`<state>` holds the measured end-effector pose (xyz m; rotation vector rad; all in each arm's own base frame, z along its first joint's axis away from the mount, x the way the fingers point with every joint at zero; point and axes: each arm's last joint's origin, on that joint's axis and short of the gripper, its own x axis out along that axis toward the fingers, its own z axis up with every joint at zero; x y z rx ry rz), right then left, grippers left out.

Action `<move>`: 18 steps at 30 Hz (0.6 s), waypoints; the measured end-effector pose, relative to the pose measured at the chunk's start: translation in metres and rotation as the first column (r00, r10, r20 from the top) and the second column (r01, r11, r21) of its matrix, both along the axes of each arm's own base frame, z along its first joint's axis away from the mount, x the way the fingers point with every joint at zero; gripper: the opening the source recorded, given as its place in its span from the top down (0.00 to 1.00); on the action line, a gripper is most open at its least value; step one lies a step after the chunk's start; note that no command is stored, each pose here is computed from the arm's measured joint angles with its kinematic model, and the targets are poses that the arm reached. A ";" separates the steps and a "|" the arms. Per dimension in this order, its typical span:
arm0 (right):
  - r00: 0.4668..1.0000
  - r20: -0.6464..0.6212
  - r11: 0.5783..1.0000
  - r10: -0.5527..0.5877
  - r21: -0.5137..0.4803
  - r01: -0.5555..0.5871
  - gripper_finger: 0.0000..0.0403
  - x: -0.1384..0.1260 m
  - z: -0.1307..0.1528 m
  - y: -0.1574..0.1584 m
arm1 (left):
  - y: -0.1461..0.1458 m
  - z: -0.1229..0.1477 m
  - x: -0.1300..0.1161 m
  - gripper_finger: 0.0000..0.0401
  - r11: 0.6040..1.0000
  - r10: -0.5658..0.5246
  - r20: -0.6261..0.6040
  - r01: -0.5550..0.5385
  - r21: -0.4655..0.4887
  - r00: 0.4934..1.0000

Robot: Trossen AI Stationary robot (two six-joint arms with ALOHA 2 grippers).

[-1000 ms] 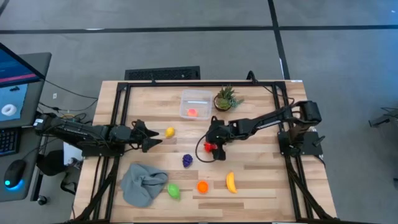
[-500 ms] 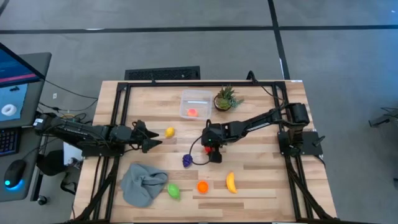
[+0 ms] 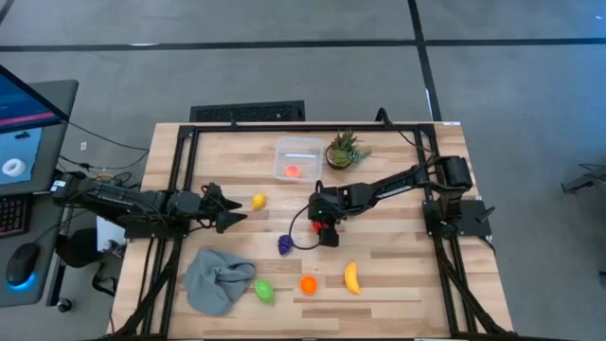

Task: Pick and placing Produce into tupperware
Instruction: Put the red apple into the transparent container

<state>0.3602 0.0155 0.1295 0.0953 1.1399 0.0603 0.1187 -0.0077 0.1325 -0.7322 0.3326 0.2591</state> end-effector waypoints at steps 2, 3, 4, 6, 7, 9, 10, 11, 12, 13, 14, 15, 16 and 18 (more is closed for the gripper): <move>1.000 0.000 1.000 0.000 0.000 0.000 0.26 0.000 0.000 0.000 | 0.000 0.000 0.000 0.19 1.000 -0.001 0.000 0.001 0.000 1.000; 1.000 0.000 1.000 0.000 0.000 0.000 0.26 0.000 0.000 0.000 | 0.000 0.000 0.000 0.19 1.000 0.000 0.000 0.000 0.000 1.000; 1.000 -0.001 1.000 0.000 0.000 0.000 0.26 0.000 0.000 0.000 | 0.000 0.000 0.000 0.19 1.000 0.000 0.000 0.000 0.000 1.000; 1.000 0.000 1.000 -0.001 0.000 0.001 0.26 0.000 0.000 0.000 | 0.000 0.000 0.000 0.19 1.000 -0.001 0.000 0.001 -0.001 1.000; 1.000 -0.002 1.000 -0.001 0.001 0.001 0.26 -0.001 0.002 0.000 | 0.000 0.000 0.000 0.19 1.000 -0.001 0.000 0.001 -0.001 1.000; 1.000 -0.006 1.000 -0.003 0.002 0.003 0.26 -0.003 0.005 0.000 | 0.000 0.000 0.000 0.19 1.000 -0.001 0.000 0.001 -0.001 1.000; 1.000 0.010 1.000 -0.004 0.002 0.004 0.26 -0.002 0.007 0.000 | 0.000 0.000 0.000 0.19 1.000 -0.001 0.000 0.001 -0.001 1.000; 1.000 0.010 1.000 -0.007 0.002 0.007 0.26 -0.003 0.010 -0.001 | 0.000 0.000 0.000 0.19 1.000 -0.001 0.000 0.001 -0.001 1.000; 1.000 0.015 1.000 -0.010 0.002 0.009 0.26 -0.004 0.013 -0.002 | 0.000 0.000 0.000 0.19 1.000 -0.001 0.000 0.001 -0.001 1.000; 0.999 0.030 1.000 -0.013 0.003 0.013 0.26 -0.004 0.016 -0.004 | 0.000 0.000 0.000 0.19 1.000 -0.001 0.000 0.001 -0.001 1.000; 0.999 0.038 1.000 -0.017 0.003 0.017 0.26 -0.004 0.019 -0.005 | 0.000 0.000 0.000 0.19 1.000 -0.001 0.000 0.001 -0.001 1.000; 0.999 0.044 1.000 -0.022 0.003 0.022 0.26 -0.004 0.021 -0.007 | 0.000 0.000 0.000 0.19 1.000 -0.001 0.000 0.001 -0.001 1.000; 0.998 0.053 1.000 -0.025 0.003 0.025 0.26 -0.005 0.025 -0.008 | 0.000 0.000 0.000 0.19 1.000 -0.001 0.000 0.001 -0.001 1.000; 0.996 0.081 0.999 -0.034 0.003 0.034 0.26 -0.006 0.033 -0.011 | 0.000 0.000 0.000 0.19 1.000 -0.001 0.000 0.001 -0.001 1.000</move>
